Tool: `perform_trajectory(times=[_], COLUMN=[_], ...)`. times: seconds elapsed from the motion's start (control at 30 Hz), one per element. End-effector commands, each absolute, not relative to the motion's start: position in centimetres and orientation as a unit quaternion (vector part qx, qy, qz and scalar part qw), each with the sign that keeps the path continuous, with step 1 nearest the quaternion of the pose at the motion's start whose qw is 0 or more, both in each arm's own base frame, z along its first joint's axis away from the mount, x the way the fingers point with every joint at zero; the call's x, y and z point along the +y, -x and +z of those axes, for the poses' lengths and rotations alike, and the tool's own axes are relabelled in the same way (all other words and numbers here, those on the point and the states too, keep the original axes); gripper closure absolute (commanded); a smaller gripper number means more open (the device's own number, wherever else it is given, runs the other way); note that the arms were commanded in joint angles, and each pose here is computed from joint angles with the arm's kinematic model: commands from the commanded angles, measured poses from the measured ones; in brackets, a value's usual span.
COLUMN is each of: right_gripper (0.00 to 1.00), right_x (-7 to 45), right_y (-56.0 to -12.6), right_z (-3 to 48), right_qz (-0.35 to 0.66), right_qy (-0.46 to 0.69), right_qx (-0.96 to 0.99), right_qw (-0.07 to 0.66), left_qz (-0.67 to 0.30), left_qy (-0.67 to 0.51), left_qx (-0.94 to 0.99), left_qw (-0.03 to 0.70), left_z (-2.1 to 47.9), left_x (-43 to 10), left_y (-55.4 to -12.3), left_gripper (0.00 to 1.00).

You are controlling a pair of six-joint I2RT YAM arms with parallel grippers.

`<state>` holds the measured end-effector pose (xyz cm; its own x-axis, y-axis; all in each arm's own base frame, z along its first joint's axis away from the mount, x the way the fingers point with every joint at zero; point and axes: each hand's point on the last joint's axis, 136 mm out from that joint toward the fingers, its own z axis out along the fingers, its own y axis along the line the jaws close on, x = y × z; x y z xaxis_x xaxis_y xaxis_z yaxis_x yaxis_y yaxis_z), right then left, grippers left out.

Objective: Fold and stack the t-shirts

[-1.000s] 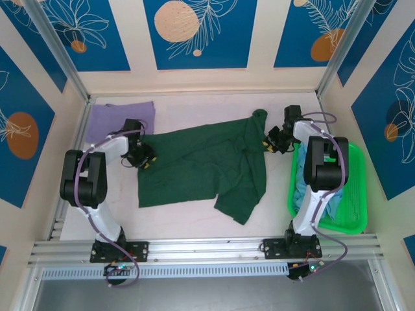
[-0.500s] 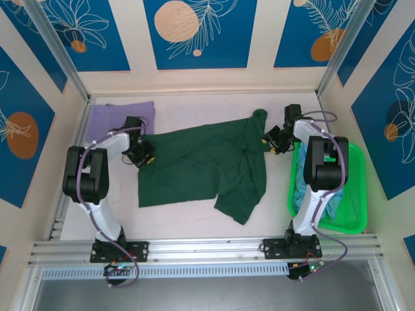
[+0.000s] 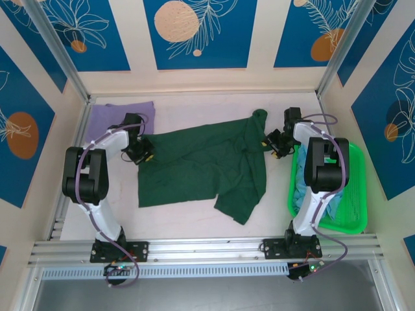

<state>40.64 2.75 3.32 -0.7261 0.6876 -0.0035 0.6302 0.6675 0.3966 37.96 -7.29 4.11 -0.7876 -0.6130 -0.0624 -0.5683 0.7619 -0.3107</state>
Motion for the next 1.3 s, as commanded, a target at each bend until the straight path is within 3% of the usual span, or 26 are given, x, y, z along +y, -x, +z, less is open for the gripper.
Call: perform_trajectory(times=[0.0,0.13,0.47,0.73,1.0,1.27], right_gripper=[0.46,0.51,0.99,1.0,1.0,1.0], right_x=[2.5,2.7,1.7,2.7,3.0,2.6], right_y=[-40.1,-40.4,-42.9,-47.2,-47.9,-45.0], right_z=[4.5,4.2,5.8,20.8,31.7,37.8], right_qz=[0.185,0.192,0.183,0.269,0.341,0.348], right_qy=[-0.366,-0.368,-0.355,-0.317,-0.303,-0.287], right_qx=[0.907,0.905,0.908,0.875,0.822,0.797], right_qw=[0.091,0.094,0.129,0.247,0.342,0.401], left_qz=[-0.134,-0.136,-0.154,-0.197,-0.262,-0.275], left_qy=[0.311,0.31,0.291,0.266,0.226,0.206], left_qx=[0.936,0.936,0.934,0.899,0.845,0.828], left_qw=[0.095,0.096,0.138,0.286,0.406,0.443], left_z=[5.8,6.0,9.5,21.8,32.0,34.0], left_x=[-6.7,-6.8,-7.1,-7.0,-7.6,-7.5], left_y=[-38.3,-38.4,-40.2,-43.6,-44.1,-41.1], left_gripper=[1.0,1.0,1.0,1.0,1.0,1.0])
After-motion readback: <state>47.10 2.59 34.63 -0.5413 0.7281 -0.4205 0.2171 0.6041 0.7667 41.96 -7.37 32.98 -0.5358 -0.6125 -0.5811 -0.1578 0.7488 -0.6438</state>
